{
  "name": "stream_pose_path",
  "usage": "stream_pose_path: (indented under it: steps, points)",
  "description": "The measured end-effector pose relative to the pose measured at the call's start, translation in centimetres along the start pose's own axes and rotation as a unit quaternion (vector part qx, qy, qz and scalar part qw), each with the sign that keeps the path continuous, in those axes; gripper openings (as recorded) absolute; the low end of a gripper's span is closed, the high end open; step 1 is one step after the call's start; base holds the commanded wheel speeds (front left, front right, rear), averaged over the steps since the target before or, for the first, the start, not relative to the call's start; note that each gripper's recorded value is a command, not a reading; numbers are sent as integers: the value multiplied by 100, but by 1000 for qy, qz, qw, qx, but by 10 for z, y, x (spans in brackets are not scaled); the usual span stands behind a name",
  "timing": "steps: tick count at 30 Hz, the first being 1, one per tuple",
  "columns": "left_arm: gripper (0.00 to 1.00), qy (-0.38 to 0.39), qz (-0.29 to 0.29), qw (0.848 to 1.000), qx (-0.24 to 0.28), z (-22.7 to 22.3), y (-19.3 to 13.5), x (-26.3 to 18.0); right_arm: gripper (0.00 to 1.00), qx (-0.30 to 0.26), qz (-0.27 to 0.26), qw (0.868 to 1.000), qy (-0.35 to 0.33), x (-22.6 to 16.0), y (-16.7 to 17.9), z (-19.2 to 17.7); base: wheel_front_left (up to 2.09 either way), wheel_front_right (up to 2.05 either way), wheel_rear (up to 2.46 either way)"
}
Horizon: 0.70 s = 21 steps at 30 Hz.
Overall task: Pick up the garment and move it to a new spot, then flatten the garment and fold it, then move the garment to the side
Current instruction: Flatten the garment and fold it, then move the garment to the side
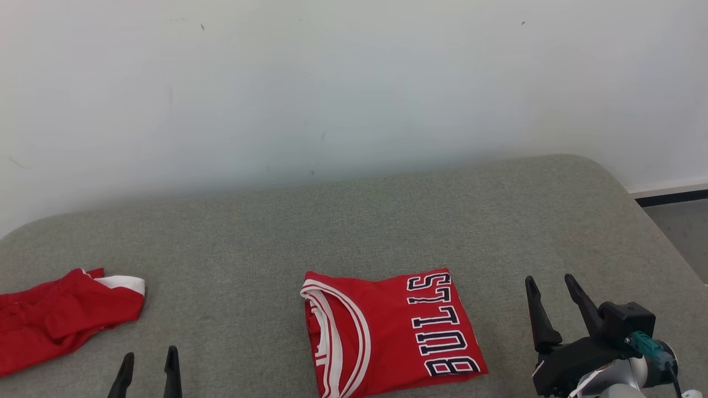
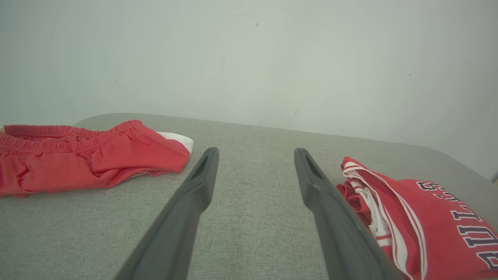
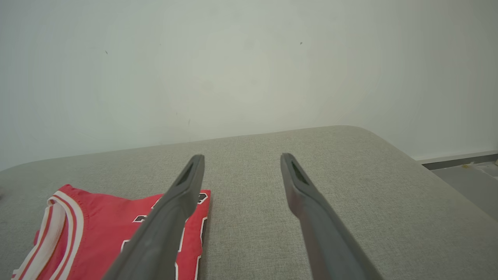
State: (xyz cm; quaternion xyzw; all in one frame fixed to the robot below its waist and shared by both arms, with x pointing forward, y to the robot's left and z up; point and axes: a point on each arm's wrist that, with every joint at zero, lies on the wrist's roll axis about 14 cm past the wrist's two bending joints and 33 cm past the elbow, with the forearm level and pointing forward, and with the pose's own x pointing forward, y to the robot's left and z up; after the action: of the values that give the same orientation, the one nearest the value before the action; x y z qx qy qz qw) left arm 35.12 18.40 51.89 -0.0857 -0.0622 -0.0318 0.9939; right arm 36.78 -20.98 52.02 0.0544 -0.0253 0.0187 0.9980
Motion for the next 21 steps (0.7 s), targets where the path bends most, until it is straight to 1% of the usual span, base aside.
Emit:
stream_pose_path:
  steps: [13,14,17,19,21]
  points:
    - [100,-2,3,1000,-4,0,-2,0,100,-3,4,1000,3,3,2,-1,0,0,0]
    - [100,-2,4,1000,-4,0,-1,0,100,6,3,1000,11,4,2,-4,0,0,0]
    - [100,-3,9,1000,-6,1,1,-2,100,68,-5,997,47,8,7,-16,0,0,0]
    - [100,-3,11,1000,-7,1,2,-3,100,73,3,992,99,10,12,-31,0,0,0]
    - [100,-3,15,1000,-8,0,4,-5,100,58,13,987,149,12,15,-44,0,0,0]
